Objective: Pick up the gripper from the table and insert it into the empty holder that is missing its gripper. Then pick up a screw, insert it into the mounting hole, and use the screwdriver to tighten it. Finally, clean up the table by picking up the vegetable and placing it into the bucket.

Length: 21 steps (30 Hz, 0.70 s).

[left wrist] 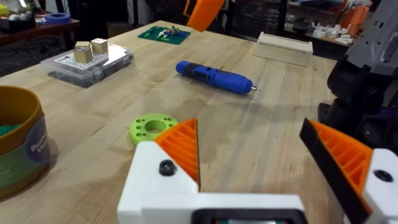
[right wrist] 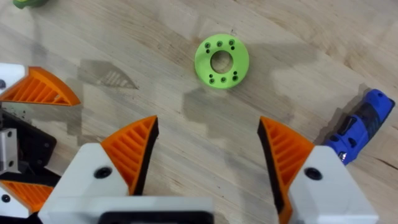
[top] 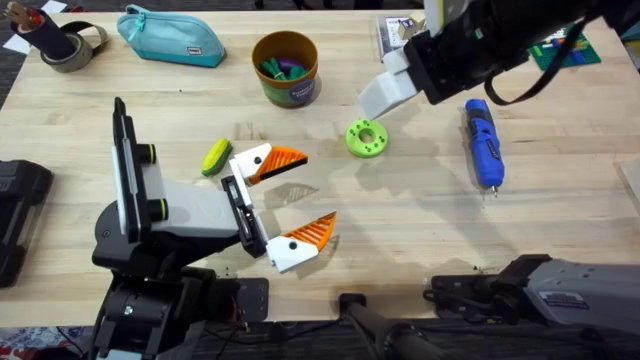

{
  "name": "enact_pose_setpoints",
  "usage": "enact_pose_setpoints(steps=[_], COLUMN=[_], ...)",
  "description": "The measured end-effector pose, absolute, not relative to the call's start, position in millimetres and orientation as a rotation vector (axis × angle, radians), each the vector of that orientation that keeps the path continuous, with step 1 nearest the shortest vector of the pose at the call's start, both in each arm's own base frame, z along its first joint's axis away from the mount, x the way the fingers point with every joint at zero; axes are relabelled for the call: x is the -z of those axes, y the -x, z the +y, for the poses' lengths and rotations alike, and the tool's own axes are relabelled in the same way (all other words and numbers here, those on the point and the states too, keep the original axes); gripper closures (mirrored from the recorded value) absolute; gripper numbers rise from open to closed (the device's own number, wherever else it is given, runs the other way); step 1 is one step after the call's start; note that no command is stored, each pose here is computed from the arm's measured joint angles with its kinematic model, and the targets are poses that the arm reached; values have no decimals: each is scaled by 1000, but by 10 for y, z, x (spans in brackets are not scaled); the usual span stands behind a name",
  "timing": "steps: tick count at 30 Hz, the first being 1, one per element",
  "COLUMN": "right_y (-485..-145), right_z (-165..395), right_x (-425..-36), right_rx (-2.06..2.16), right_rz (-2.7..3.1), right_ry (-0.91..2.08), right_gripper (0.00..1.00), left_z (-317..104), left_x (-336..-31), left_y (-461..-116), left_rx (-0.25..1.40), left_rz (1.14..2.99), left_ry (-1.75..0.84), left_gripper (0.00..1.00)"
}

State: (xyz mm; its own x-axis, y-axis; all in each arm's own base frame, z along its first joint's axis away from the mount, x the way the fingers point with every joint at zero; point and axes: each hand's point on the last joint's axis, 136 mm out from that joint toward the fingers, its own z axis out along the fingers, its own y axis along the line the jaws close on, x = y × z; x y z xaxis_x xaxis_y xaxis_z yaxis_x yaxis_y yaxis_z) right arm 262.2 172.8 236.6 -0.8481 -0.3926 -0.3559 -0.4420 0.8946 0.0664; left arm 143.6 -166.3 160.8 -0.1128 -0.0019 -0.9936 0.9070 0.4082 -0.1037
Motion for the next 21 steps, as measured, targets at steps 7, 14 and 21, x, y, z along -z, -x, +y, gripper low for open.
enact_pose_setpoints(steps=[7,14,21], right_y=[-2554,-2212,-2088], right_z=[1808,2165,2282], right_x=[-2353,-2385,-2410], right_rx=[-278,-466,-492], right_rz=[2727,2611,2537], right_ry=[686,1105,1246], right_gripper=[36,36,36], left_z=[-1664,-1663,-1664], left_x=[-1606,-1607,-1608], left_y=[-1434,-1434,-1434], left_rx=[959,959,959], left_rz=[1476,1476,1476], left_ry=[-853,-853,-853], left_gripper=[10,10,10])
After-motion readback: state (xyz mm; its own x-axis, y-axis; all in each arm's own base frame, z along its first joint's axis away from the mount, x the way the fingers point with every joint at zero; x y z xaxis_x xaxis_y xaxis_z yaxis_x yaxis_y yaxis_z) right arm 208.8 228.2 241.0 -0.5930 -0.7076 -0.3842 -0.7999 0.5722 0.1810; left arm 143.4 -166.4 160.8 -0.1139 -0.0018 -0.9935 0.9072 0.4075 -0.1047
